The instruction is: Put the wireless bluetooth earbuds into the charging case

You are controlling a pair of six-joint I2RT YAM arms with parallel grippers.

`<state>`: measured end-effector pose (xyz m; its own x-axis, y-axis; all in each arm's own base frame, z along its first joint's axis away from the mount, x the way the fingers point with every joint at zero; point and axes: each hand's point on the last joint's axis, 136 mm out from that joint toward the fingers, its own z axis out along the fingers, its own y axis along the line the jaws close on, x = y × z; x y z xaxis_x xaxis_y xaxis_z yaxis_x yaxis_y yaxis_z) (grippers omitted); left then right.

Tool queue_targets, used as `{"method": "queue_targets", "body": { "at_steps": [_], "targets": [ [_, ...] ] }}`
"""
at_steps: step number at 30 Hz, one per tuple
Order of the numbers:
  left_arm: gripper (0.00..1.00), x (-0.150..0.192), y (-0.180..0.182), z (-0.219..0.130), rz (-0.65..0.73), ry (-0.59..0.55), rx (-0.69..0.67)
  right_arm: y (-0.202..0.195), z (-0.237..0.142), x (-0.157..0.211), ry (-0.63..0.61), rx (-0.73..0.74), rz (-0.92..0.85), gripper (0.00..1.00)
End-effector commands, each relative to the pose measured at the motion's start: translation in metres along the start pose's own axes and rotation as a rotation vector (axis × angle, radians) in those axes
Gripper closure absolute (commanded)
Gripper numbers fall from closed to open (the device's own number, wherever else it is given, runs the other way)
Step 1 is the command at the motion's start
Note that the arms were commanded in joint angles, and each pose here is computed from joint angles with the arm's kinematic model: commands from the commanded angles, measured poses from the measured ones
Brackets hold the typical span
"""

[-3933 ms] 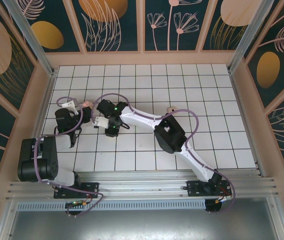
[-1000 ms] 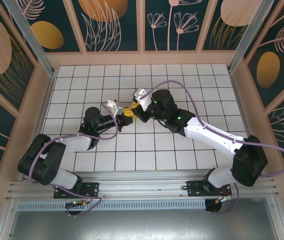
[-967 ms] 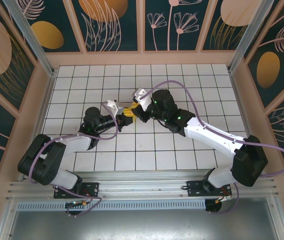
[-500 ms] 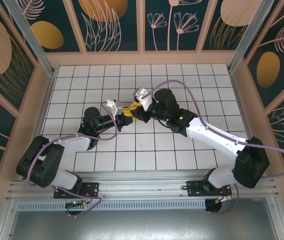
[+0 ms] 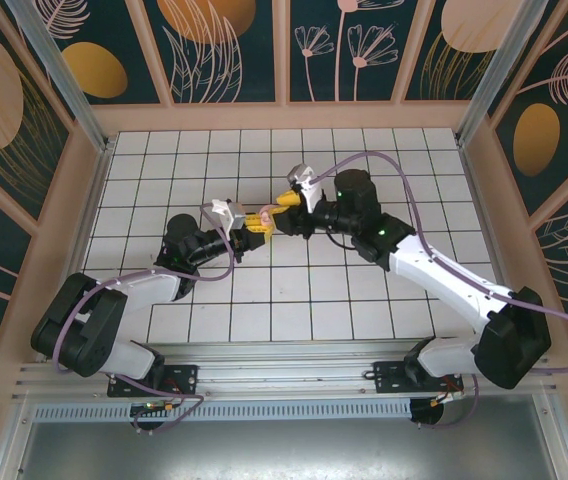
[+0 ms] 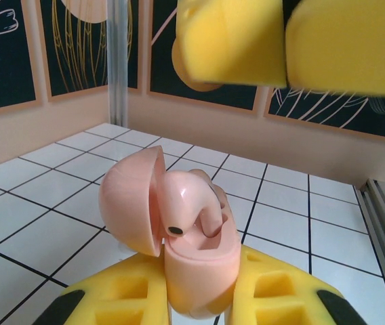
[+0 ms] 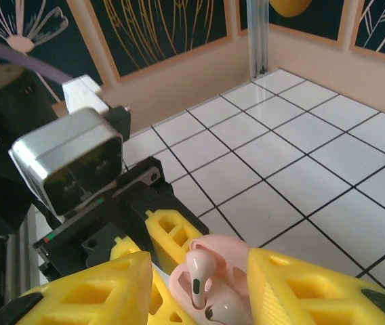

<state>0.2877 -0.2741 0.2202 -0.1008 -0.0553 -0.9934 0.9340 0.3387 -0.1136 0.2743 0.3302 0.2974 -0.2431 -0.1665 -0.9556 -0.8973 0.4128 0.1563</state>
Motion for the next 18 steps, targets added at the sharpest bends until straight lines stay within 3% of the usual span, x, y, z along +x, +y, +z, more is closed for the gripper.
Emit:
{"method": "queue_targets", "body": {
  "at_steps": [1, 11, 18],
  "targets": [
    [0.9, -0.015, -0.007, 0.001, 0.06, -0.034, 0.032, 0.013, -0.011, -0.015, -0.058, -0.089, 0.033, 0.59],
    [0.9, -0.015, -0.006, 0.003, 0.062, -0.03, 0.036, 0.012, 0.0, -0.004, 0.029, -0.129, 0.084, 0.71],
    [0.9, -0.014, -0.006, 0.003, 0.059, -0.024, 0.034, 0.009, 0.013, 0.001, 0.073, -0.131, 0.088, 0.7]
  ]
}}
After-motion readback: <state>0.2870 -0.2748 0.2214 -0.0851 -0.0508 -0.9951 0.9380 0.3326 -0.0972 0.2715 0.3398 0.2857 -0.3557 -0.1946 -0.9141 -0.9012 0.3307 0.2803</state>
